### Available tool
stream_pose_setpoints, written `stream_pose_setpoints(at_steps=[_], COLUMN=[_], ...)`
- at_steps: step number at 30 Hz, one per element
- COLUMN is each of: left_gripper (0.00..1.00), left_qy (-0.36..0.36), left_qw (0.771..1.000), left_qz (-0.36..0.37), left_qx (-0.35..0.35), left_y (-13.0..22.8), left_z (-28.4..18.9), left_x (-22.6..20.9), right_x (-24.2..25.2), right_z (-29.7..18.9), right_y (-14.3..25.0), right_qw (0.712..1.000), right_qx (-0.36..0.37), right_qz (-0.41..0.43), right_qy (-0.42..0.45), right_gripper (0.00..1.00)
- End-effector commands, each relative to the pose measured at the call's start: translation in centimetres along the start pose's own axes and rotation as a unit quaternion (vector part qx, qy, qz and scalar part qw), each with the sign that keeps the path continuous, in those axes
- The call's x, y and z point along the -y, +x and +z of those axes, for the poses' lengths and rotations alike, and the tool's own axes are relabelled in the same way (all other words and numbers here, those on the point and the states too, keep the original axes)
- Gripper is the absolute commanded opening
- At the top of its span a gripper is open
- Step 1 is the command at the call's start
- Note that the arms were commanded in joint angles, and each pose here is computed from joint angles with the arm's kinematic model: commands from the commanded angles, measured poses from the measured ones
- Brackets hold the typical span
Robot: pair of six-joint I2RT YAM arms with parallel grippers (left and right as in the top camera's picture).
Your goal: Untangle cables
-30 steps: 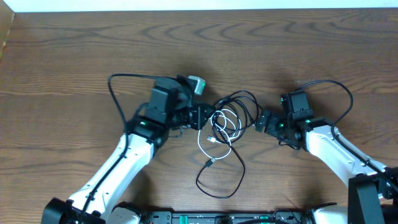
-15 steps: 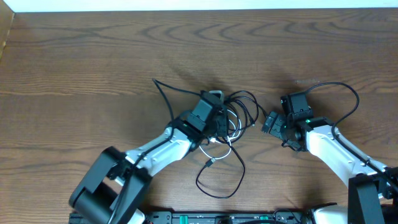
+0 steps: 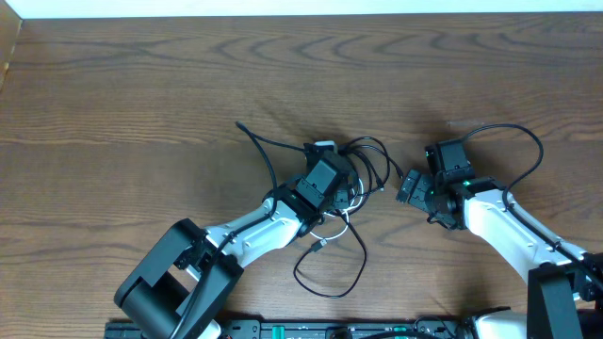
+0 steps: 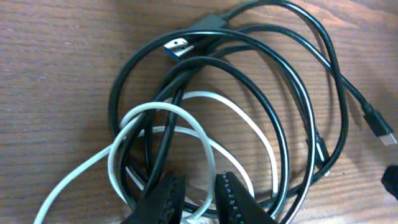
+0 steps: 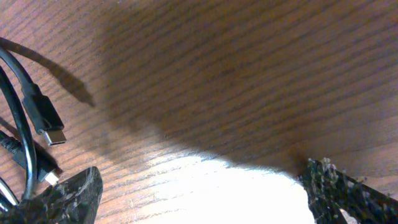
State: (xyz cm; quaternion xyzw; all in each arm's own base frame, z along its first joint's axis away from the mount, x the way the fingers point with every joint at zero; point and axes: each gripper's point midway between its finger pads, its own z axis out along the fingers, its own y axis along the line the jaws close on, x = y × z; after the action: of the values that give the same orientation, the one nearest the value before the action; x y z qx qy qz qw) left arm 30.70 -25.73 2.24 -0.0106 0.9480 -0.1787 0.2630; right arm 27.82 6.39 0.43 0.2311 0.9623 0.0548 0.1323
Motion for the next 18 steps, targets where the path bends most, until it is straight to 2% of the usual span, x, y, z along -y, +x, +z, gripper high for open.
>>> stream_pose_setpoints(at_steps=[1,14,15,18], left_gripper=[0.22,0.22,0.08,0.07], left_qy=[-0.02,-0.038,-0.039,-0.034], left_qw=[1.0,0.999,0.999,0.999], left_qz=[-0.004,-0.001,-0.001,-0.002], left_qx=[0.02,0.003,0.002,0.007], left_y=[-0.9,0.5,0.5,0.2], left_z=[0.2,2.0,2.0,2.0], left_x=[-0.4,-1.5,-1.5,-1.2], right_x=[0.2,-0.2,-0.2,-0.2], right_z=[0.2,0.2,0.2,0.2], right_y=[0.4,0.7,0.7,0.7], right_qw=[1.0,1.0,1.0,1.0], right_qx=[-0.006,-0.015,-0.015,-0.015], right_qz=[-0.011,-0.015,-0.016,-0.016], right_qy=[0.003,-0.008,-0.008,-0.008], right_gripper=[0.99,0.99,0.99,0.99])
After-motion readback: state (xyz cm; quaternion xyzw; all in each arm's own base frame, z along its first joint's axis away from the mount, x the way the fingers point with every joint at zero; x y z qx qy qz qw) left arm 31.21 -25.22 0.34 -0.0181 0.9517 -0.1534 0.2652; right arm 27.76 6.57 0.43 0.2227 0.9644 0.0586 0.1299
